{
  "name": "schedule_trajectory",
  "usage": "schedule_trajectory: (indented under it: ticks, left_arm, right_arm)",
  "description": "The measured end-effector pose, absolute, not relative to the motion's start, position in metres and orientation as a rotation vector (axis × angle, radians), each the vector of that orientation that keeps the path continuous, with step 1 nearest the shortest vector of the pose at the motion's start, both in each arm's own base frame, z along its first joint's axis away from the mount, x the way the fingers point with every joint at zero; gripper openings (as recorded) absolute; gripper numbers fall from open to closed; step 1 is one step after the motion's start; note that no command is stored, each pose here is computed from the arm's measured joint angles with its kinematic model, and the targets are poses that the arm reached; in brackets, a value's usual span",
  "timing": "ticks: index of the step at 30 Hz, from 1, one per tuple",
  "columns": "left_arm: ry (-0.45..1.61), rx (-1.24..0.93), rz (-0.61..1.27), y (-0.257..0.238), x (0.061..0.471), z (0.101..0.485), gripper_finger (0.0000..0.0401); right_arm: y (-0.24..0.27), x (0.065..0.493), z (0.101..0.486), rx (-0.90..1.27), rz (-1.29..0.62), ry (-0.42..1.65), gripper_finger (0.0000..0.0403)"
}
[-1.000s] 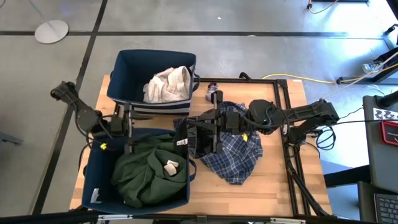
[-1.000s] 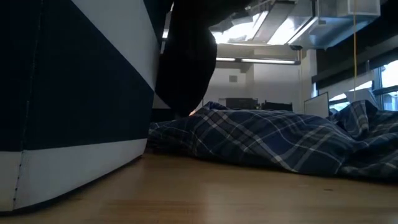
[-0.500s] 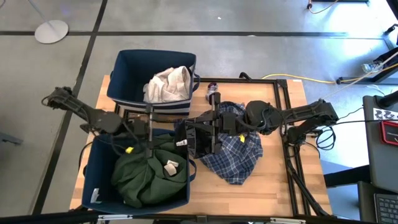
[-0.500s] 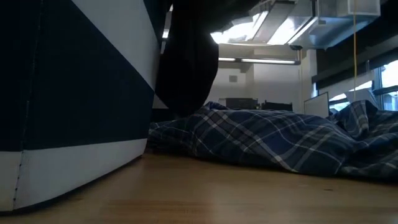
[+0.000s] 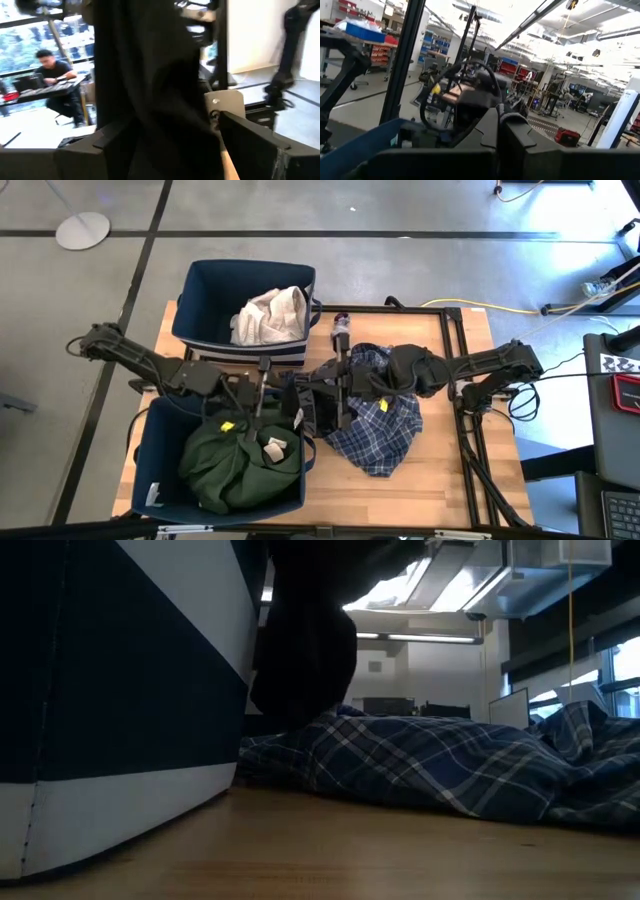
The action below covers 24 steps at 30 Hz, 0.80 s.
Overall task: Sort clothes
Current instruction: Put the black boxer into the bottom blue laundry organizer
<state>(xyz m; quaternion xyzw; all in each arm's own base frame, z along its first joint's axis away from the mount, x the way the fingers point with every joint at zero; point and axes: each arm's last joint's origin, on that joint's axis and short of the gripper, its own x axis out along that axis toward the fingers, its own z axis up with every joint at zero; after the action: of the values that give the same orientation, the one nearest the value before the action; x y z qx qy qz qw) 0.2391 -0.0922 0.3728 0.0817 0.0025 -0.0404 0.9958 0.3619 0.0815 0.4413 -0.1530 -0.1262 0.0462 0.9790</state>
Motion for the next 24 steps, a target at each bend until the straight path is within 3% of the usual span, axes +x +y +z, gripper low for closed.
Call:
schedule_trajectory:
  ticks: [7, 20, 24]
  left_arm:
    - [-0.062, 0.138, -0.125, -0.093, 0.226, 0.385, 0.0265]
    - [-0.086, 0.144, -0.068, -0.08, 0.248, 0.38, 0.0265]
    - [-0.074, 0.161, -0.097, -0.082, 0.253, 0.375, 0.0243]
  right_arm:
    - [0.082, 0.363, 0.44, -0.307, 0.101, -0.251, 0.0012]
    - [0.088, 0.385, 0.419, -0.31, 0.147, -0.253, 0.0012]
    - [0.089, 0.385, 0.419, -0.288, 0.159, -0.254, 0.0012]
